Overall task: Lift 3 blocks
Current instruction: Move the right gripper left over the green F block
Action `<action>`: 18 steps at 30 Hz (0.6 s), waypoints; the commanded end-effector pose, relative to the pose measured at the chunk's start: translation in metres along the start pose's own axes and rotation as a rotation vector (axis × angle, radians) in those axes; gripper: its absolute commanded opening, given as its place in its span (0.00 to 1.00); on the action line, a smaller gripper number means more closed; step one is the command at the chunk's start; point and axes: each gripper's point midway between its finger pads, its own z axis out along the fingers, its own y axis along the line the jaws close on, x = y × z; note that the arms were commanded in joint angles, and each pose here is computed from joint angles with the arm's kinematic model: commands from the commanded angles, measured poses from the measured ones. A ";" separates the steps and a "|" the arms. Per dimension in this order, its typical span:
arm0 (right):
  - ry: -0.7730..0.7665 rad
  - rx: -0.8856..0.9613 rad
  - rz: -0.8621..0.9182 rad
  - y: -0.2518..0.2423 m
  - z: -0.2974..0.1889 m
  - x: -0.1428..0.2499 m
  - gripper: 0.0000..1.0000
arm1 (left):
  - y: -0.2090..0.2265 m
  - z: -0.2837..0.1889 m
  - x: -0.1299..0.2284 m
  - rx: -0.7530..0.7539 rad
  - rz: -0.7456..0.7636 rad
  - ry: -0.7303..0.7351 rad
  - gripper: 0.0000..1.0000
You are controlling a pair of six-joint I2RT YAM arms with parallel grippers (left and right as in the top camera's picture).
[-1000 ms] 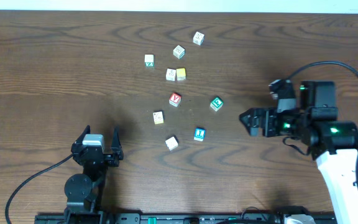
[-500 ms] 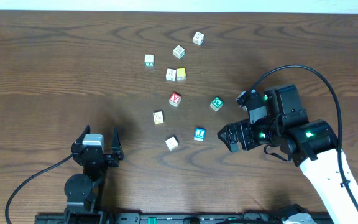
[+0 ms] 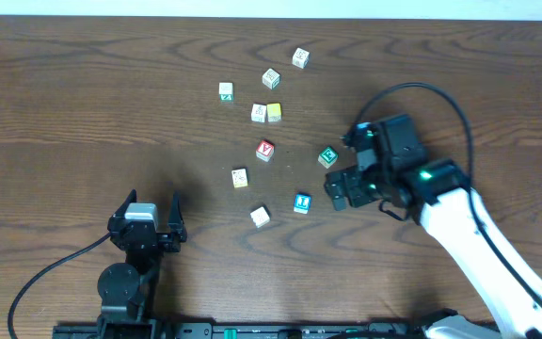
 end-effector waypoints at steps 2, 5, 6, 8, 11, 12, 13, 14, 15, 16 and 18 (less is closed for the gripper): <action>0.078 0.003 -0.158 0.006 0.040 0.007 0.99 | 0.000 0.001 0.015 0.001 -0.002 0.047 0.75; 0.110 0.002 -0.188 0.003 0.062 0.009 0.99 | 0.000 0.001 0.015 0.001 -0.002 0.047 0.75; 0.118 0.001 -0.204 0.002 0.068 0.010 0.99 | 0.000 0.001 0.015 0.001 -0.002 0.047 0.75; 0.118 0.001 -0.229 0.000 0.080 0.008 0.99 | 0.000 0.001 0.015 0.001 -0.002 0.047 0.75; 0.085 0.001 -0.248 0.001 0.085 -0.001 0.99 | 0.000 0.001 0.015 0.001 -0.002 0.047 0.75; 0.071 0.001 -0.257 0.001 0.086 -0.004 0.99 | 0.000 0.001 0.015 0.001 -0.002 0.047 0.75; 0.053 0.005 -0.266 0.001 0.088 -0.009 0.99 | 0.000 0.001 0.015 0.001 -0.002 0.047 0.75; 0.037 0.013 -0.268 0.000 0.088 -0.013 0.99 | 0.000 0.001 0.015 0.001 -0.002 0.047 0.75; 0.023 0.025 -0.270 -0.002 0.088 -0.017 0.99 | 0.000 0.001 0.015 0.001 -0.002 0.047 0.75; 0.010 0.036 -0.272 -0.004 0.089 -0.020 0.99 | 0.000 0.001 0.015 0.001 -0.002 0.047 0.75; -0.009 0.051 -0.274 -0.005 0.089 -0.025 0.99 | 0.000 0.001 0.015 0.001 -0.002 0.047 0.75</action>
